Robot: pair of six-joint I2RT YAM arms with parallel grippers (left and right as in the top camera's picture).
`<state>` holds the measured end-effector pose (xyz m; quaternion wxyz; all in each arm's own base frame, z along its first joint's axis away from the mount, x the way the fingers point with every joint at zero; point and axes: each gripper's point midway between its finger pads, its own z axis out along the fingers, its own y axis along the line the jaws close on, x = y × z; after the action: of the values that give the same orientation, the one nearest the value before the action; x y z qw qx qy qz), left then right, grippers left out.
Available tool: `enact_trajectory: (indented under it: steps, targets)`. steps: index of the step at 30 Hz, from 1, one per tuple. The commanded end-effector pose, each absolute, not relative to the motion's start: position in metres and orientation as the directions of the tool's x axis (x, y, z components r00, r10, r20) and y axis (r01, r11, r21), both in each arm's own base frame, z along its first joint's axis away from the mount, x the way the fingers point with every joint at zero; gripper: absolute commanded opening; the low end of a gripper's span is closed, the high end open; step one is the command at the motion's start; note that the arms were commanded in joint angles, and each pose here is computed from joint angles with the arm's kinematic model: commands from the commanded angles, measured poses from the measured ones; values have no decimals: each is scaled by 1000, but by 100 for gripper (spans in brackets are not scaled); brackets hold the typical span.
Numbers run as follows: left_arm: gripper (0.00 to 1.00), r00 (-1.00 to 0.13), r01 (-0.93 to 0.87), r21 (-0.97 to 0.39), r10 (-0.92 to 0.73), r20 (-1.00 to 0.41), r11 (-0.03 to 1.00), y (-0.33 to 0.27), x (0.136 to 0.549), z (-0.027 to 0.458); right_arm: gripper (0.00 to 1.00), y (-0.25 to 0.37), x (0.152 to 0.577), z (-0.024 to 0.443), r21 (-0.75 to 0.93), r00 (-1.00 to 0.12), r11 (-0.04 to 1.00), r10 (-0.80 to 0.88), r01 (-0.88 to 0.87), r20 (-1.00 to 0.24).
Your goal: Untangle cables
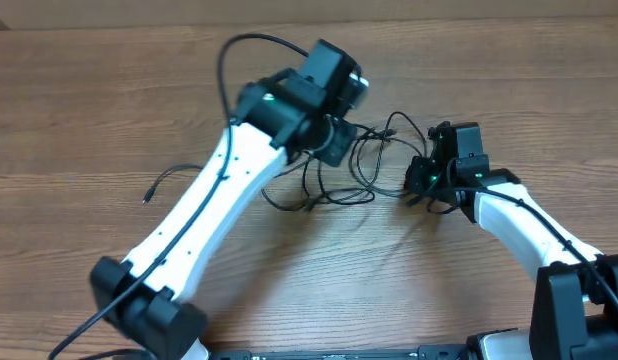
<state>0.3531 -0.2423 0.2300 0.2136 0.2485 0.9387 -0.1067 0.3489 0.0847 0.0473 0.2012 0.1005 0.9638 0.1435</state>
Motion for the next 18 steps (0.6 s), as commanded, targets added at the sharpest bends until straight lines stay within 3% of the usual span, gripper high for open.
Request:
enact_trajectory:
  steps: [1, 7, 14, 18]
  targets:
    - [4, -817, 390, -104, 292, -497, 915, -208, 374, 250, 4, 62, 381, 103, 222, -835, 959, 266, 178, -482]
    - [4, -861, 208, -125, 121, -494, 970, -147, 402, 250, 4, 0, 393, 215, -18, -725, 931, 271, 364, -633]
    - [4, -868, 10, -128, -55, -493, 992, -65, 423, 250, 4, -52, 395, 329, -35, -558, 866, 290, 499, -778]
    - [4, -860, -84, -156, -151, -487, 984, -34, 427, 250, 4, -84, 389, 369, 10, -457, 820, 329, 572, -826]
